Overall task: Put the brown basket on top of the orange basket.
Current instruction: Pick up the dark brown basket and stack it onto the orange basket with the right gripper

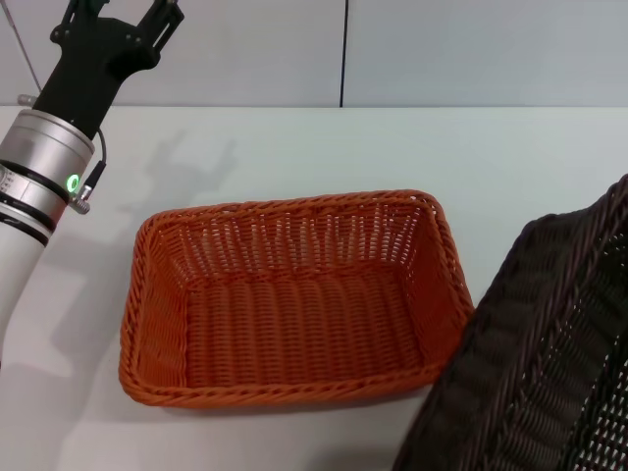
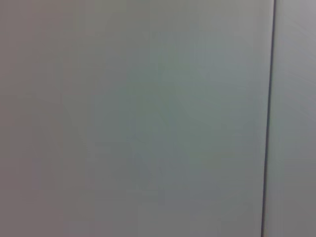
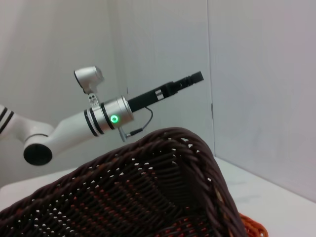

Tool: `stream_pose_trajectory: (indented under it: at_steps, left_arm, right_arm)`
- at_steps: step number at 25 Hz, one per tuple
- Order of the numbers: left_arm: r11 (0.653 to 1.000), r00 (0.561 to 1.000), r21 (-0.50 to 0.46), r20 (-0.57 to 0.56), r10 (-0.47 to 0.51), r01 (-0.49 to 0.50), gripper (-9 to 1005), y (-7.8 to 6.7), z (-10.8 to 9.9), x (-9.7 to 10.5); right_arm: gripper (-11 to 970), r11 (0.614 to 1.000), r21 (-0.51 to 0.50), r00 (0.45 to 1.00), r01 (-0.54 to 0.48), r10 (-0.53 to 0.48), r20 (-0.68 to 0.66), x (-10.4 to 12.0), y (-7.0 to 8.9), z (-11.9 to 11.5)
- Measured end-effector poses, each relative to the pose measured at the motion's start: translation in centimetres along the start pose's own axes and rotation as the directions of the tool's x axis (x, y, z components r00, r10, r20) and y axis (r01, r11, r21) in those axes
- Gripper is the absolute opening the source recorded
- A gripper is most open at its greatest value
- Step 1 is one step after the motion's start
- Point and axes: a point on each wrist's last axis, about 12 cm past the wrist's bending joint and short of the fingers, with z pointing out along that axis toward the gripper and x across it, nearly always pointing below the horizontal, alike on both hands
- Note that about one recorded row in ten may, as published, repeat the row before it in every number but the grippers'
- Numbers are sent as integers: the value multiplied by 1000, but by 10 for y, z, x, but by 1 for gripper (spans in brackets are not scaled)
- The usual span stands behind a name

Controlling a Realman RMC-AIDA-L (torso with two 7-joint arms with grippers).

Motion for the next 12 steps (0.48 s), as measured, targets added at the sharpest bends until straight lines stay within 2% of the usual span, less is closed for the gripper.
stream_pose_trajectory:
  at_steps: [12]
  left_arm:
    - [999, 999, 13, -9, 33, -33, 844, -4, 9, 0]
  right_arm:
    - [161, 997, -79, 990, -2, 13, 143, -2, 4, 11]
